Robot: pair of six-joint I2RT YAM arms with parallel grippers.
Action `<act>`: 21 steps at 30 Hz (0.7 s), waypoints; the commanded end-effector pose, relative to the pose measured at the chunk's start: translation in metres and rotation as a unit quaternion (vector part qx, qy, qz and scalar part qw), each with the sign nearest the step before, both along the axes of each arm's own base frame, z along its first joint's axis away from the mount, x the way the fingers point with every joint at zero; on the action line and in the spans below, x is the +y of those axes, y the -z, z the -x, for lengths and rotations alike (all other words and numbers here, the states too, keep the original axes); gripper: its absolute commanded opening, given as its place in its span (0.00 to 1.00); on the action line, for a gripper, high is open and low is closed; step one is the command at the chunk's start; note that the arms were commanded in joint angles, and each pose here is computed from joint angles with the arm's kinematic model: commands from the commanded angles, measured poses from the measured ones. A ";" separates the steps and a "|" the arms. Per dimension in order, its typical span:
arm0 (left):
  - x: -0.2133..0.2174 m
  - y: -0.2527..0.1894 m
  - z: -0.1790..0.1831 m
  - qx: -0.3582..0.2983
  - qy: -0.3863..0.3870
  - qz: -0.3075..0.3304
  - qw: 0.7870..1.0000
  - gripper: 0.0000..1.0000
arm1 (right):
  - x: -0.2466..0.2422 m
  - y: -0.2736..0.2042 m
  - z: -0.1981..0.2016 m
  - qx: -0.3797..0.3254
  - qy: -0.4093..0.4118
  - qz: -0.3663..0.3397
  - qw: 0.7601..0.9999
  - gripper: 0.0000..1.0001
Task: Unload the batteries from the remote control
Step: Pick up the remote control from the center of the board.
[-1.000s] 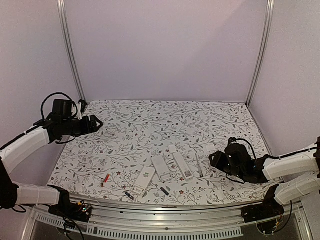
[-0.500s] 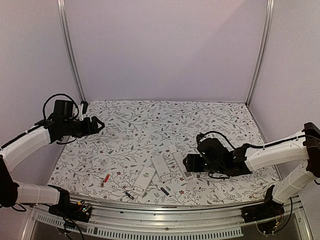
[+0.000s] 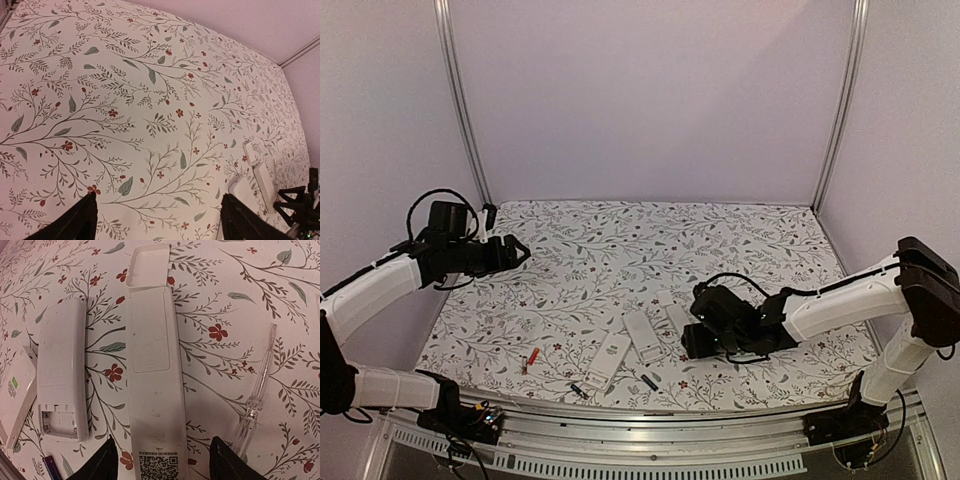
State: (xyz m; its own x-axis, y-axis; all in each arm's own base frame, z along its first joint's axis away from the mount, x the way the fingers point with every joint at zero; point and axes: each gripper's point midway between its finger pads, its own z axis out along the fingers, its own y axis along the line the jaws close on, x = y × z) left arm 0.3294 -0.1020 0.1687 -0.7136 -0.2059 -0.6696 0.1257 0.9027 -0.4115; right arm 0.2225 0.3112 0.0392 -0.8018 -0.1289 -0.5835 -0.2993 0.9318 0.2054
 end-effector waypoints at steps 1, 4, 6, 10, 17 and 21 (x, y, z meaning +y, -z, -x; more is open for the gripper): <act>-0.004 0.006 0.004 0.008 0.009 0.002 1.000 0.85 | 0.005 0.006 0.004 0.003 -0.021 0.024 0.999 0.61; -0.005 0.007 0.004 0.009 0.010 0.002 1.000 0.85 | 0.006 0.010 0.005 0.007 -0.025 0.029 0.999 0.62; -0.005 0.008 0.004 0.011 0.010 0.001 1.000 0.85 | 0.007 0.013 0.005 0.009 -0.027 0.035 0.999 0.63; -0.005 0.008 0.004 0.012 0.011 0.002 1.000 0.85 | 0.010 0.018 0.005 0.011 -0.030 0.041 0.999 0.59; -0.008 0.010 0.005 0.015 0.016 0.005 1.000 0.85 | 0.012 0.025 0.002 0.008 -0.030 0.059 0.998 0.50; -0.016 0.010 0.007 0.015 0.030 0.003 0.999 0.85 | 0.013 0.027 0.000 0.003 -0.029 0.059 0.998 0.41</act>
State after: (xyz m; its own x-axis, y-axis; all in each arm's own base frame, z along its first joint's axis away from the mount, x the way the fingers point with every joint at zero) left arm 0.3283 -0.1067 0.1664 -0.7233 -0.1977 -0.6616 0.1373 0.8978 -0.4184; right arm 0.2223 0.3227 0.0180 -0.8006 -0.2243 -0.5557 -0.3471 0.9295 0.1249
